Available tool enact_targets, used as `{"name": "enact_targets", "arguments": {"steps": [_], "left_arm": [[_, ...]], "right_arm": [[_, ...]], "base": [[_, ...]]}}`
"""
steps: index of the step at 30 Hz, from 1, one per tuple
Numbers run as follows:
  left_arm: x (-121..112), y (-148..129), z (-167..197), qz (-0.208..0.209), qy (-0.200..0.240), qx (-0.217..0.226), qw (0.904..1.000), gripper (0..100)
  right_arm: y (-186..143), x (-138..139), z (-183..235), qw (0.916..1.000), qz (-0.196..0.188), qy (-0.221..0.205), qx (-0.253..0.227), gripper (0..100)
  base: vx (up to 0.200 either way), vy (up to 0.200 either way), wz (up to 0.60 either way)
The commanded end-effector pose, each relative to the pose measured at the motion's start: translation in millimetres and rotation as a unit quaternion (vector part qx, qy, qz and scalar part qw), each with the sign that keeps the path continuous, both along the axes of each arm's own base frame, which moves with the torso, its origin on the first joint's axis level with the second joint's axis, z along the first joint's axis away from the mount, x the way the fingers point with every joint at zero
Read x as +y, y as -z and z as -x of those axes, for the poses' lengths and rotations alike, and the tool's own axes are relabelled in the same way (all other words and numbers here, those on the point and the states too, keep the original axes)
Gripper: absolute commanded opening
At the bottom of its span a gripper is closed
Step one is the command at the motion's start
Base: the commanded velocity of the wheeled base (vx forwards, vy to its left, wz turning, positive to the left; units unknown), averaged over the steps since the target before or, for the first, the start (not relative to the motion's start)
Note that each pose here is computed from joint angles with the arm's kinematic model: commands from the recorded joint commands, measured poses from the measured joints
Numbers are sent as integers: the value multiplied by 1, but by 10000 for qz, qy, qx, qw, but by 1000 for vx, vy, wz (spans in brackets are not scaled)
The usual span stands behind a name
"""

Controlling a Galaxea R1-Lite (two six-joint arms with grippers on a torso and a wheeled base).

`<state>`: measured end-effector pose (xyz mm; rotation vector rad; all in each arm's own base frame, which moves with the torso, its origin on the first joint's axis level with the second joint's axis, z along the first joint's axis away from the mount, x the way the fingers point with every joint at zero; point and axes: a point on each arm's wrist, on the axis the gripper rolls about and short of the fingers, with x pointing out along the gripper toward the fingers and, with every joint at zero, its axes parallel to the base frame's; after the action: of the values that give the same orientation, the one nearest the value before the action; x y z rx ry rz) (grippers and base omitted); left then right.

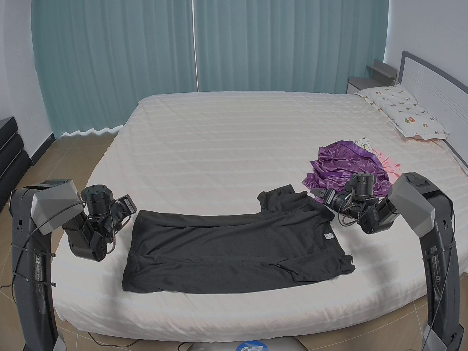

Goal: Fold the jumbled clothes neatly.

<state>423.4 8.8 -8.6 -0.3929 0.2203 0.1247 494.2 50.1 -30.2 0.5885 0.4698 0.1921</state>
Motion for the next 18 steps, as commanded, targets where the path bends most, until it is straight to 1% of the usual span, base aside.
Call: {"name": "enact_targets", "arguments": {"steps": [1,4,7,9,10,12,15,16,18], "left_arm": [[15,1,2,20,-141,38,9999,0],[25,-2,1,47,-223,51,9997,0],[26,-2,-5,180,-121,202,9996,0],[26,-2,-5,180,-121,202,9996,0],[24,-5,-15,459,120,237,9986,0],[23,-7,-21,521,324,317,9976,0],[20,-6,-33,582,492,489,9959,0],[19,-7,-36,595,519,512,9956,100],[13,-5,-45,607,587,699,9940,100]], "right_arm": [[-5,9,-10,10000,4,-34,-28,100],[-2,15,-5,10000,35,-54,69,100],[1,15,3,9997,82,-67,204,100],[1,15,3,9997,82,-67,204,100],[0,14,11,9996,116,-72,232,100],[-2,12,16,9996,124,-60,245,100],[-8,8,21,9997,117,-36,215,100],[-8,8,21,9997,117,-28,215,100],[-7,4,24,9996,128,-1,267,100]], "base": [[0,0,0],[0,0,0],[0,0,0],[0,0,0],[0,0,0],[0,0,0],[0,0,0],[0,0,0],[0,0,0]]}}
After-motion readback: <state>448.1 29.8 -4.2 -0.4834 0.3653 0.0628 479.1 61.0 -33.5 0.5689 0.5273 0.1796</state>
